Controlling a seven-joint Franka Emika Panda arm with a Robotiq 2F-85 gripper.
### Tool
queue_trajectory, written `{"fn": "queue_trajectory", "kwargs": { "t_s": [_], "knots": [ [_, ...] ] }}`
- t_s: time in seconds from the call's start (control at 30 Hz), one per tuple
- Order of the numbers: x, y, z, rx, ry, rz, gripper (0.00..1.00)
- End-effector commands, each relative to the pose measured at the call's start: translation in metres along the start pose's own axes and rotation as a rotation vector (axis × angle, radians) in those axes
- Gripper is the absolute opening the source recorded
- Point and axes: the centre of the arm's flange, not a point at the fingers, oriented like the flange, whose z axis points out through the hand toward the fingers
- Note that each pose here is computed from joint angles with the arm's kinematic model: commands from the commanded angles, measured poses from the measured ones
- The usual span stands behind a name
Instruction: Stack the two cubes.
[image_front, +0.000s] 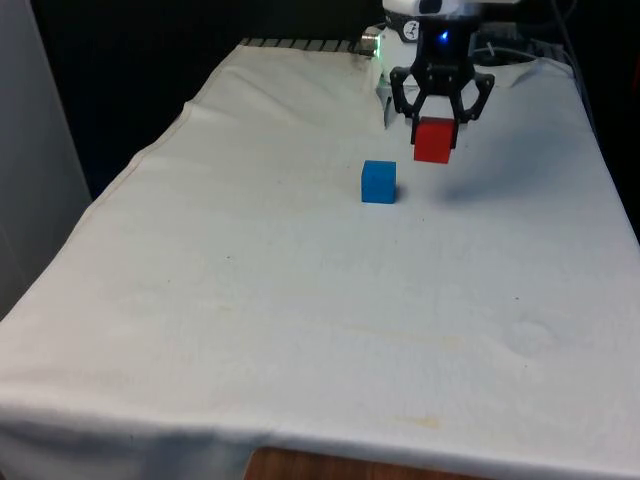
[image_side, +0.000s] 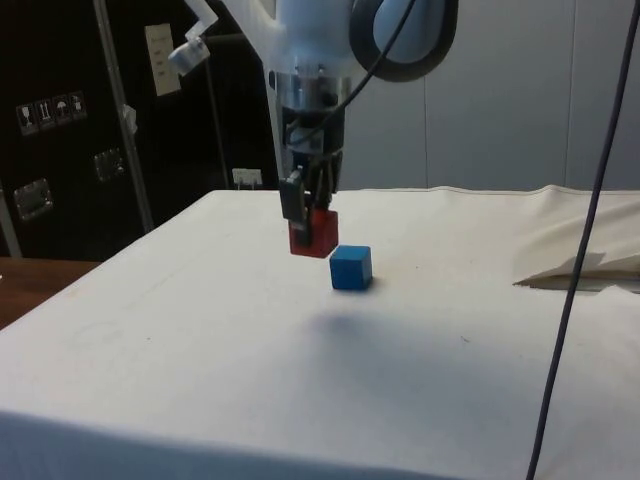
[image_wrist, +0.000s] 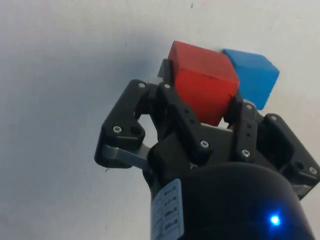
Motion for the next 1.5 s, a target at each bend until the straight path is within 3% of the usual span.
{"fn": "queue_trajectory", "kwargs": {
  "t_s": [0.0,0.37,0.4,0.43,0.57,0.7,1.33,1.47],
  "knots": [
    [-0.001,-0.001,-0.006,0.007,0.001,0.002,0.0],
    [-0.01,0.016,-0.022,0.007,0.019,0.009,0.0],
    [-0.008,0.016,-0.022,-0.005,0.015,0.009,0.0],
    [-0.012,0.018,-0.022,0.007,0.019,0.01,0.0],
    [-0.017,0.028,-0.021,0.006,0.019,0.012,0.0],
    [-0.017,0.035,-0.021,-0.008,0.014,0.014,0.0],
    [-0.021,0.064,0.003,-0.009,-0.007,0.022,0.0],
    [-0.021,0.07,0.006,-0.022,-0.017,0.024,0.0]
  ]
}}
